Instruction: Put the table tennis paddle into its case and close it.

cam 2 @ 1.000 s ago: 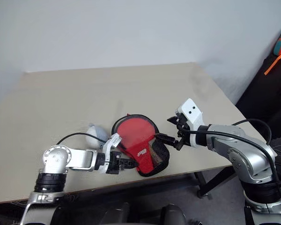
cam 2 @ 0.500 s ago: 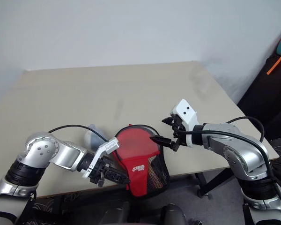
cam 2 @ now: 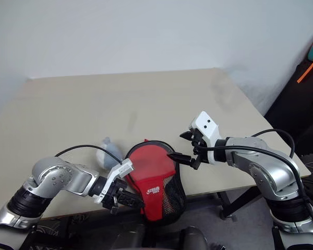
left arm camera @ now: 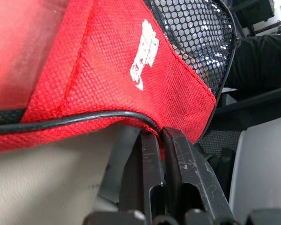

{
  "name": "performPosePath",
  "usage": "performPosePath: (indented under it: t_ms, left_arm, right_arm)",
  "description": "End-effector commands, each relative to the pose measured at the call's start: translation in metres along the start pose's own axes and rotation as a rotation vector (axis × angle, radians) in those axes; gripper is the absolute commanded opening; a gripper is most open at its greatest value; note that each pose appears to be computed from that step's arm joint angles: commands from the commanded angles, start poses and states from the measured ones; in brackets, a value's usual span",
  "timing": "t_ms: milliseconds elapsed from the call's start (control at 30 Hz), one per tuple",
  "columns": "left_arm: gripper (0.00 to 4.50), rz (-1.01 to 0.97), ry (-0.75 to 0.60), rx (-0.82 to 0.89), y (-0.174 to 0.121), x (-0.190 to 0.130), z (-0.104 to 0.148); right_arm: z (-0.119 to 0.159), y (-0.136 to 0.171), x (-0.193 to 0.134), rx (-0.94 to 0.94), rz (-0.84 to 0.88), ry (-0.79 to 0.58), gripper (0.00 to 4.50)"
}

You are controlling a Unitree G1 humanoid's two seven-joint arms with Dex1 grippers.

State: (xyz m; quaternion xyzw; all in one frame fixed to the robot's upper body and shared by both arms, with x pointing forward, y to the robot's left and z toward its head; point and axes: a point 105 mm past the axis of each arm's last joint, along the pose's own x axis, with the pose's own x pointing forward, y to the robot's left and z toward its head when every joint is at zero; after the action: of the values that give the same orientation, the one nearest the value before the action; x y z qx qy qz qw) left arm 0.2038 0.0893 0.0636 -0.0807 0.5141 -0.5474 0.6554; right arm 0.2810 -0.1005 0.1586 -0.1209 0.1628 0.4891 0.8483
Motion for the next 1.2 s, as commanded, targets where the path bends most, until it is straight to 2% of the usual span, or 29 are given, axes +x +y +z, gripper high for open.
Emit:
performPosePath:
  t_ms: [33, 233, 367, 567, 667, 700, 800, 933, 1000, 1133, 1200]
  left_arm:
    - [1.04, -0.003, -0.019, 0.046, -0.002, -0.002, 0.004]
    - [3.16, -0.027, -0.011, 0.052, -0.007, -0.007, 0.004]
    - [4.48, 0.002, -0.019, 0.154, -0.013, -0.027, 0.011]
    - [4.48, 0.032, -0.028, 0.429, -0.031, -0.078, 0.026]
    - [4.48, 0.072, -0.124, 0.552, -0.033, -0.107, 0.050]
    - [4.50, 0.107, -0.193, 0.581, -0.030, -0.118, 0.065]
    - [4.50, 0.266, -0.427, 0.618, -0.012, -0.155, 0.108]
    - [4.50, 0.429, -0.653, 0.571, 0.015, -0.194, 0.135]
    - [4.50, 0.489, -0.730, 0.518, 0.029, -0.206, 0.136]
    - [4.50, 0.531, -0.819, 0.388, 0.055, -0.209, 0.118]
    - [4.50, 0.515, -0.829, 0.334, 0.062, -0.203, 0.106]
  right_arm:
    - [0.013, -0.004, -0.004, -0.049, -0.020, -0.031, 4.50]
    - [0.013, -0.004, -0.004, -0.049, -0.018, -0.029, 4.50]
    - [0.012, -0.004, -0.004, -0.049, -0.010, -0.027, 4.50]
    - [0.009, -0.003, -0.004, -0.041, -0.004, -0.028, 4.50]
    - [0.010, -0.004, -0.001, -0.026, -0.008, -0.040, 4.50]
    - [0.010, -0.005, 0.001, -0.015, -0.014, -0.046, 4.33]
    - [0.013, -0.005, 0.008, 0.000, -0.018, -0.061, 3.58]
    - [0.016, -0.003, 0.021, 0.015, -0.024, -0.077, 2.17]
    - [0.017, -0.002, 0.029, 0.020, -0.029, -0.080, 1.43]
    - [0.014, 0.000, 0.049, 0.028, -0.037, -0.076, 0.03]
    - [0.012, 0.001, 0.059, 0.033, -0.047, -0.070, 0.03]
